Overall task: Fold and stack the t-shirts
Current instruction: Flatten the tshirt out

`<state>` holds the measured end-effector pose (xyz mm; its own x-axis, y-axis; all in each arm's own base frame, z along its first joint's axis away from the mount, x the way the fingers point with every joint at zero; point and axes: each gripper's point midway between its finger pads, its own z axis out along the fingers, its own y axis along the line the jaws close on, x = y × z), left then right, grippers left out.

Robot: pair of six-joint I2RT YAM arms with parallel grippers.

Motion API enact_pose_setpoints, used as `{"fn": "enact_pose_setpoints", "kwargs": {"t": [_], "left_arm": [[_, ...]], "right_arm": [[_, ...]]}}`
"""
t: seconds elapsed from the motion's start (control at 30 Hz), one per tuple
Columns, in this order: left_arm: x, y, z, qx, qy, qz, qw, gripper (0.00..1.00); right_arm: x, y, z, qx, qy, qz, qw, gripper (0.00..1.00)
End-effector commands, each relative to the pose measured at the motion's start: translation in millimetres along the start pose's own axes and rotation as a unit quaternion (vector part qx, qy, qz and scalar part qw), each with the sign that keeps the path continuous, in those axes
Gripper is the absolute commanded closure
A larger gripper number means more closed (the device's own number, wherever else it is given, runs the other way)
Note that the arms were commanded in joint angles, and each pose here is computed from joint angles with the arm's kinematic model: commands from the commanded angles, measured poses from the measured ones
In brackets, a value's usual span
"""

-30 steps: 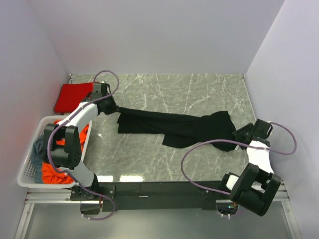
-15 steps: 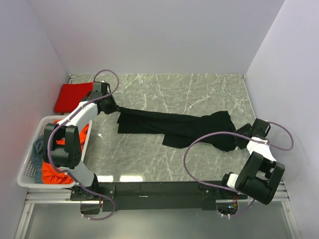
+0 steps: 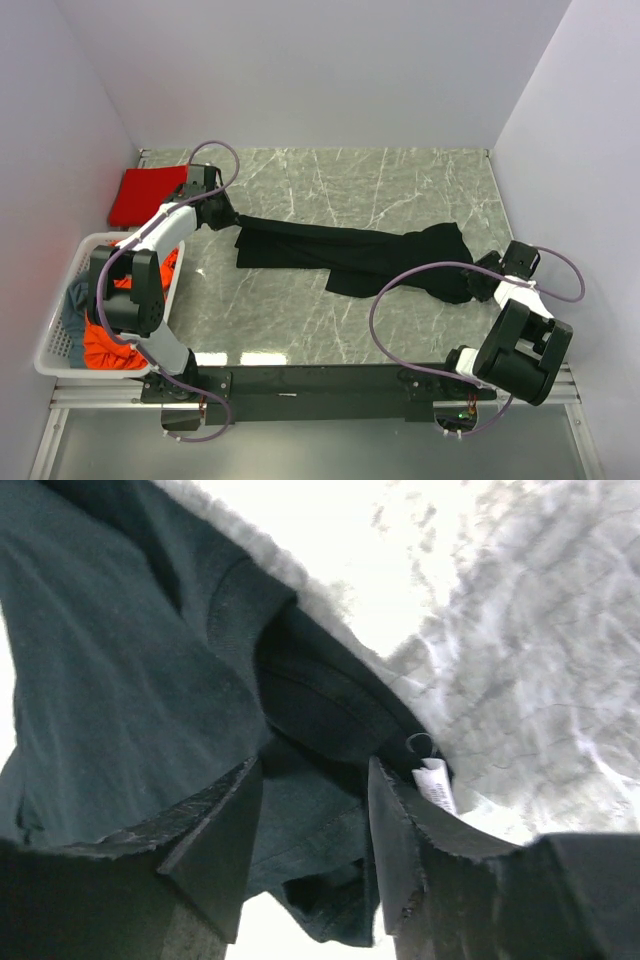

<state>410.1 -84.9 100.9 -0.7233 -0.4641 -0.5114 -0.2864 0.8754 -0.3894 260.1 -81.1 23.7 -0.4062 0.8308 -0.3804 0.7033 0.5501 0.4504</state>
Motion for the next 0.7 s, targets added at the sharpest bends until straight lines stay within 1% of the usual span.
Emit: {"fn": "enact_pose_setpoints", "kwargs": {"t": [0.0, 0.13, 0.3, 0.37, 0.5, 0.53, 0.6, 0.63, 0.67], "left_arm": [[-15, -9, -3, 0.010, -0.018, 0.010, 1.000, 0.99], [-16, -9, -3, 0.009, -0.019, 0.010, 1.000, 0.99], [-16, -9, -4, 0.009, -0.019, 0.011, 1.000, 0.99], [-17, -9, -4, 0.009, -0.020, 0.012, 1.000, 0.99], [-16, -9, -5, 0.009, -0.020, 0.012, 1.000, 0.99], [-16, -9, -4, 0.010, -0.019, 0.012, 1.000, 0.99], [-16, -9, -4, 0.011, -0.020, 0.012, 1.000, 0.99], [-15, -9, -4, 0.010, -0.019, 0.012, 1.000, 0.99], [-16, -9, -4, 0.009, -0.020, 0.012, 1.000, 0.99]], "right_arm": [[4, 10, 2, -0.035, 0.010, -0.009, 0.999, 0.48], [4, 20, 0, -0.060, 0.014, -0.015, 0.998, 0.53], [4, 33, -2, -0.082, 0.022, -0.024, 0.996, 0.54], [8, 36, -2, -0.086, 0.027, -0.028, 0.996, 0.57], [8, 40, -2, -0.086, 0.026, -0.035, 0.995, 0.69], [7, 41, -3, -0.086, 0.025, -0.036, 0.995, 0.76], [6, 42, -3, -0.085, 0.026, -0.033, 0.996, 0.83], [6, 44, -4, -0.085, 0.027, -0.029, 0.996, 0.90], [6, 46, -5, -0.087, 0.026, -0.029, 0.995, 0.92]]}}
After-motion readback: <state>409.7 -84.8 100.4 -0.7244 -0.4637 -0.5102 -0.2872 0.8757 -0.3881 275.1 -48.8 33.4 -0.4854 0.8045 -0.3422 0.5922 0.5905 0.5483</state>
